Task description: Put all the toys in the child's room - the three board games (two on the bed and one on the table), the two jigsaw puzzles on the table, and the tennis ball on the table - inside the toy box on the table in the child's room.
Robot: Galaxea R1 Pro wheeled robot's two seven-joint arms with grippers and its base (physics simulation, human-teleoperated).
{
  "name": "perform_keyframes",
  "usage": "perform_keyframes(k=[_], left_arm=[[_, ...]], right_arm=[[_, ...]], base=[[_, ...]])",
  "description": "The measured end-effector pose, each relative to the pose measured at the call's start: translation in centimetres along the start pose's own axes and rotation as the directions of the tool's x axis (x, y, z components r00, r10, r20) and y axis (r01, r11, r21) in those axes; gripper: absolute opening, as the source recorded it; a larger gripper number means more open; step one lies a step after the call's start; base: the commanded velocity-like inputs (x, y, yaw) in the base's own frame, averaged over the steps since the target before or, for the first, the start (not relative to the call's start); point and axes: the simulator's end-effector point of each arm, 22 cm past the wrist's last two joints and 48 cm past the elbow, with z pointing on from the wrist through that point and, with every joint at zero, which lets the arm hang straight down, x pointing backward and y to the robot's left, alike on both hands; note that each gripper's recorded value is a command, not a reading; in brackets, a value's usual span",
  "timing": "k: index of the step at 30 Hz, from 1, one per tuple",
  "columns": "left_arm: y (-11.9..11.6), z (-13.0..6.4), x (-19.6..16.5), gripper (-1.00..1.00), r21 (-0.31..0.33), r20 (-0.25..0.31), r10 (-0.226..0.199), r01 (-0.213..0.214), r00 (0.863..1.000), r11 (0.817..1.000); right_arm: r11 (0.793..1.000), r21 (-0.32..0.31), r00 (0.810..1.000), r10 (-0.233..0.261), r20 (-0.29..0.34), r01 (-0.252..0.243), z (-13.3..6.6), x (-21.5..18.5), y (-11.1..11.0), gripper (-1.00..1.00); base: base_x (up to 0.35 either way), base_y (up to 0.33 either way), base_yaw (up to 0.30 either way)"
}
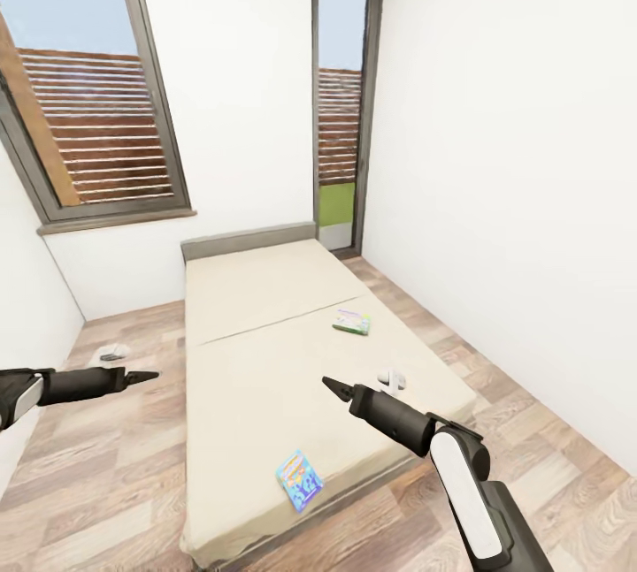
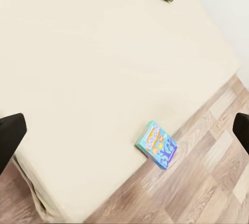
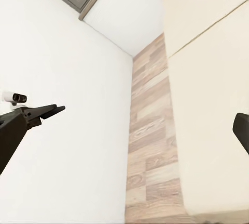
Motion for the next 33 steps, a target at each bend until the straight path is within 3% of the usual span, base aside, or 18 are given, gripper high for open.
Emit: perform_keyframes(k=[15, 33], left_arm=[[0.0, 0.1, 0.0, 1.0, 0.001, -0.001, 0.0, 0.0, 1.0, 1.0], [-0.2, 0.2, 0.0, 1.0, 0.005, -0.002, 0.0, 0.0, 1.0, 1.0]], right_arm=[[1.0, -0.015, 0.999, -0.015, -0.028, 0.015, 0.6, 1.1, 0.9, 1.0], [1.0, 0.02, 0.999, -0.017, -0.034, 0.018, 0.7, 1.3, 0.2, 1.0]], base=[[0.0, -0.002, 0.292], [-0.031, 0.0, 0.292]])
